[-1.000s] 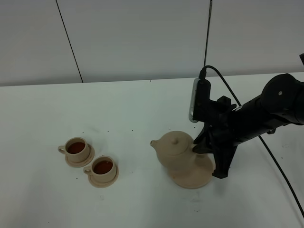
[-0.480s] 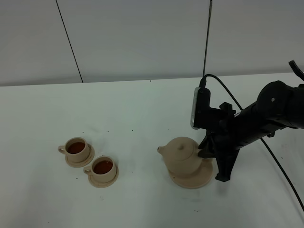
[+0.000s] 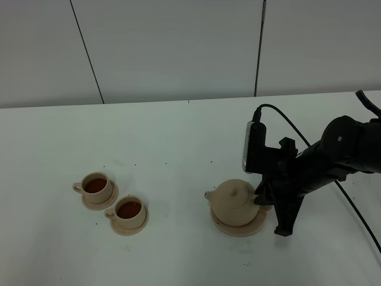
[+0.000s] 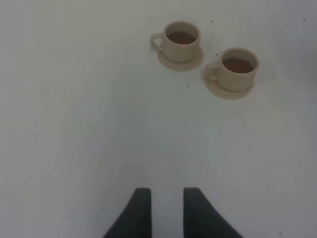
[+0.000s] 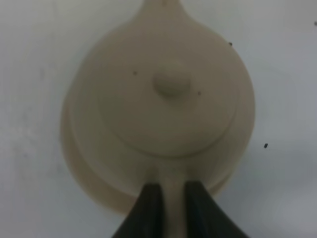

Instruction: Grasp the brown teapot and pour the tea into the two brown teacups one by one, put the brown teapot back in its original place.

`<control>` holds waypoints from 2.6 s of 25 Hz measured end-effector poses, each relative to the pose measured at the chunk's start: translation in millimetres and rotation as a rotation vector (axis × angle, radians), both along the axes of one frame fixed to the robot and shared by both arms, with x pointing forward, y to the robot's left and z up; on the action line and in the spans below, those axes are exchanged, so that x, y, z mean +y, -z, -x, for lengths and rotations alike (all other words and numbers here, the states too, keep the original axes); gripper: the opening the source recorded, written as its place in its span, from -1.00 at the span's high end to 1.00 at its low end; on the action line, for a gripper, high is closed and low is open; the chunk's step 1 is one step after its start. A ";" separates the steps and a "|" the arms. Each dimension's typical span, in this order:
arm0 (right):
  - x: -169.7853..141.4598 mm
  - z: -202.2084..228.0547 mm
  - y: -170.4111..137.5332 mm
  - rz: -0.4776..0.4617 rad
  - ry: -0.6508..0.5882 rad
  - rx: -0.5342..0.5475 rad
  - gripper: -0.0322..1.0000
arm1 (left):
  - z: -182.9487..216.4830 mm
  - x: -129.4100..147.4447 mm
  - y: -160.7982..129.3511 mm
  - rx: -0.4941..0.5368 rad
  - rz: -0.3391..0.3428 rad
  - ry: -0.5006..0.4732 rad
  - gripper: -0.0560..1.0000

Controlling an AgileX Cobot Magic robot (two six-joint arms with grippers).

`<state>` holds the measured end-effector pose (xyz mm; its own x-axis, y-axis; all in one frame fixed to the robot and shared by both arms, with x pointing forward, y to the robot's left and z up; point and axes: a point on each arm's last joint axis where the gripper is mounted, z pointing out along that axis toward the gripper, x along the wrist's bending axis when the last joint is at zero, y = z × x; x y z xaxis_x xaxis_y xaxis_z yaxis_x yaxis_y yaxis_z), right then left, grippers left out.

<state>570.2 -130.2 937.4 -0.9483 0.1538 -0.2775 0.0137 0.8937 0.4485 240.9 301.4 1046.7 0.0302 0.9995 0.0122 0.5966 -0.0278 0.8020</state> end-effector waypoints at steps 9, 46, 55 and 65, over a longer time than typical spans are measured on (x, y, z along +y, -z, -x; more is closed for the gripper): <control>-0.1 0.0 0.2 0.000 0.001 -0.001 0.75 | 0.0 0.0 0.0 0.000 0.000 0.000 0.45; -0.1 0.4 0.0 -0.017 0.042 0.022 0.41 | 0.0 0.0 0.0 0.000 0.000 0.000 0.45; -3.4 2.9 -22.1 -0.047 0.059 -0.018 0.40 | 0.0 0.0 0.0 0.000 0.000 0.000 0.45; -9.5 13.1 -70.1 -0.142 0.158 -0.082 0.40 | 0.0 0.0 0.0 0.000 0.000 0.000 0.45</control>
